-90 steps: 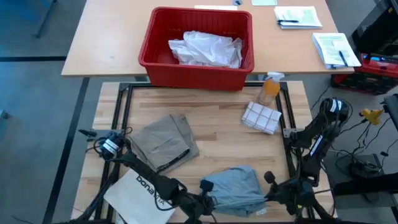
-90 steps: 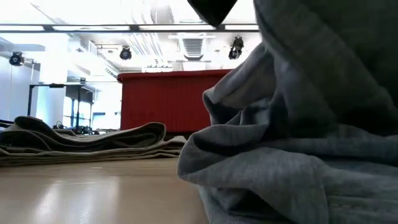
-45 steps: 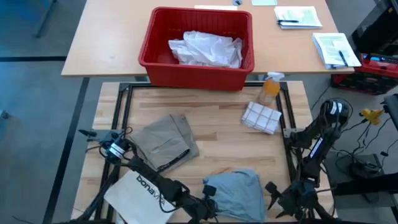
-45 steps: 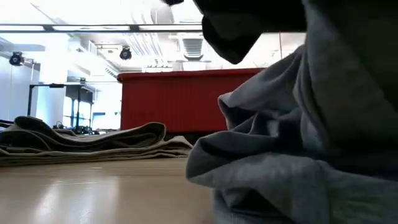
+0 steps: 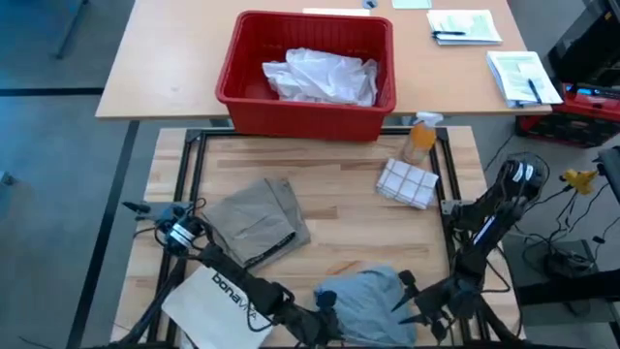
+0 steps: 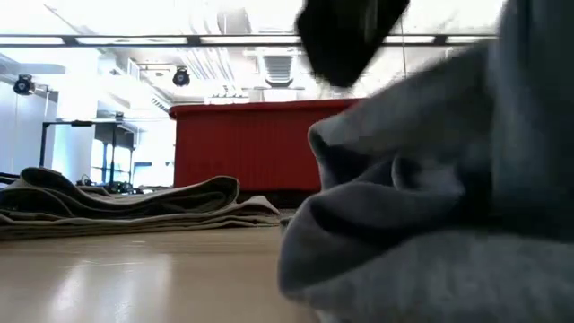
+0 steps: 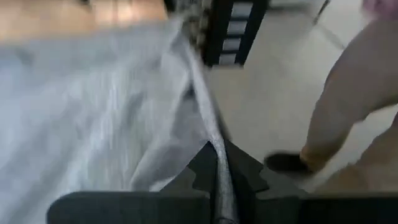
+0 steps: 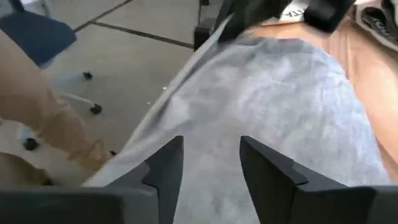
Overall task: Fold laundry
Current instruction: Fold the gray shirt
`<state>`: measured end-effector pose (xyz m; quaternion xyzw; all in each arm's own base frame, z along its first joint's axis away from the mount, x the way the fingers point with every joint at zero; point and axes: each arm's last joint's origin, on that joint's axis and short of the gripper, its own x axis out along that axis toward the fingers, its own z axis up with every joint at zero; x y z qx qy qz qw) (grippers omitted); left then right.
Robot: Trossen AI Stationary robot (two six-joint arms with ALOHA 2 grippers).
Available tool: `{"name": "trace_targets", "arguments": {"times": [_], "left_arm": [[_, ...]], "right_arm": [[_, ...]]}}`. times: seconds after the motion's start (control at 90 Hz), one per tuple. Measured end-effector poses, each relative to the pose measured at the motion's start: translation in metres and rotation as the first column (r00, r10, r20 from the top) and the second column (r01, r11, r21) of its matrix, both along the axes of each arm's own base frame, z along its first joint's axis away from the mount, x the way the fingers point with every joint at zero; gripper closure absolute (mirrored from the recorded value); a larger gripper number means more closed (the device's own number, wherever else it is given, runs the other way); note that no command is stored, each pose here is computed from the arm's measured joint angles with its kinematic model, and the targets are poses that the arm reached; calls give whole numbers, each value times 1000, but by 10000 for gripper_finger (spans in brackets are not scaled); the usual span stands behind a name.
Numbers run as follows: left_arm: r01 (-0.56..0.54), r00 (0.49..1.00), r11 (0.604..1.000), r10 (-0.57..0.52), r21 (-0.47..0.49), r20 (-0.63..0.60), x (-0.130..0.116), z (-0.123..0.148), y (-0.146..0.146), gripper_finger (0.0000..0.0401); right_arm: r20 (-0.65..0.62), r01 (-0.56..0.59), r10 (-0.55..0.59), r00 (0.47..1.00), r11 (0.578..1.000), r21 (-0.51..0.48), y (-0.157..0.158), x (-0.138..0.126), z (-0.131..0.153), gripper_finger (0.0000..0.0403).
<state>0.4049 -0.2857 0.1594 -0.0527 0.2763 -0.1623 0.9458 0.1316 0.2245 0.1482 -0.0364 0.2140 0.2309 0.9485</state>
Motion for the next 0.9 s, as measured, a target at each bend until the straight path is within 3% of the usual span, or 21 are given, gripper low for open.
{"name": "trace_targets", "arguments": {"times": [0.189, 0.322, 0.467, 0.589, 0.9], "left_arm": [[36, 999, 996, -36, -78, 3, 4, -13, -5, 396], [22, 1000, 997, -22, -68, -3, 4, -15, -5, 397], [23, 1000, 996, -22, -87, 9, 2, -8, -7, 397], [30, 1000, 994, -30, -102, 4, -3, -5, -13, 397], [103, 994, 986, -105, -130, -14, -16, 14, -22, 398]], "right_arm": [[80, -36, 32, 996, 998, 48, 11, 11, -11, 306], [151, -49, 49, 987, 999, -2, 15, 20, -25, 348], [214, -30, 20, 977, 999, 44, 12, 36, -31, 396], [216, -20, 8, 976, 998, 54, 6, 47, -34, 400], [72, 17, -18, 997, 1000, 18, -10, 64, -70, 403]]}}
